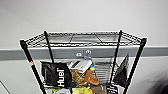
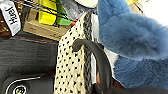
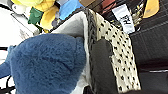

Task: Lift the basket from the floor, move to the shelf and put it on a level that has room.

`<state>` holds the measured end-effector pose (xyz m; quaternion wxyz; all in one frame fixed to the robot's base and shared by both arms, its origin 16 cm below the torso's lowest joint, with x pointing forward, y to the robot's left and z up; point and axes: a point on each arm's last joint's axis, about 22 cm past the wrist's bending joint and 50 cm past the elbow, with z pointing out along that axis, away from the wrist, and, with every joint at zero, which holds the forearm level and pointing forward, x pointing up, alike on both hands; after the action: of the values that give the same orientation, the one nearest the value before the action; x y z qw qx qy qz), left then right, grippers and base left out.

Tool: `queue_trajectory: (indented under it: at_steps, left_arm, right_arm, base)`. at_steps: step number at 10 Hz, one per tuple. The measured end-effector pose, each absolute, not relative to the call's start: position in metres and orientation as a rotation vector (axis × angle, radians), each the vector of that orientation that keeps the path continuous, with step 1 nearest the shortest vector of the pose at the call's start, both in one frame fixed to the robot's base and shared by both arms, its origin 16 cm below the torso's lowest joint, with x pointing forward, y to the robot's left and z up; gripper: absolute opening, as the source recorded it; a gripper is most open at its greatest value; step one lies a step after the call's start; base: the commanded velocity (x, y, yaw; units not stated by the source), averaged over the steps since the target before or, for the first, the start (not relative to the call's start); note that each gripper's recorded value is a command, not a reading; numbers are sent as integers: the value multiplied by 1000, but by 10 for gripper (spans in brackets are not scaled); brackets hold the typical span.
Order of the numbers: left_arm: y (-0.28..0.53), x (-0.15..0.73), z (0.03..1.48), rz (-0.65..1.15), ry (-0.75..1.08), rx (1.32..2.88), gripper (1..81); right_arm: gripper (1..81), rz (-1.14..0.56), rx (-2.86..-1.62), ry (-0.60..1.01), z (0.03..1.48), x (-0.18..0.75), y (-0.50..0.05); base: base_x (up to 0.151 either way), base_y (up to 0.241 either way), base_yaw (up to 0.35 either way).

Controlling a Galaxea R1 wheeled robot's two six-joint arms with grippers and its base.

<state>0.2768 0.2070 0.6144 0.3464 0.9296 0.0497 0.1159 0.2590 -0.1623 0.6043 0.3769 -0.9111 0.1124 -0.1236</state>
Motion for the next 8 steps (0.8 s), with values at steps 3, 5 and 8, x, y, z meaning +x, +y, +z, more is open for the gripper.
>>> queue_trajectory:
  at_steps: [3, 5, 8]
  left_arm:
    - [209, 271, 636, 312, 121, 2377, 10]
    - [206, 269, 658, 326, 112, 2340, 10]
    - [205, 264, 691, 346, 102, 2290, 10]
  right_arm:
    - [10, -319, -2269, 259, 641, 257, -161]
    - [10, -339, -2241, 257, 661, 257, -164]
    - [10, -349, -2196, 238, 695, 255, -165]
  base:
    - [0, 0, 0]
    - [0, 0, 0]
    - [0, 0, 0]
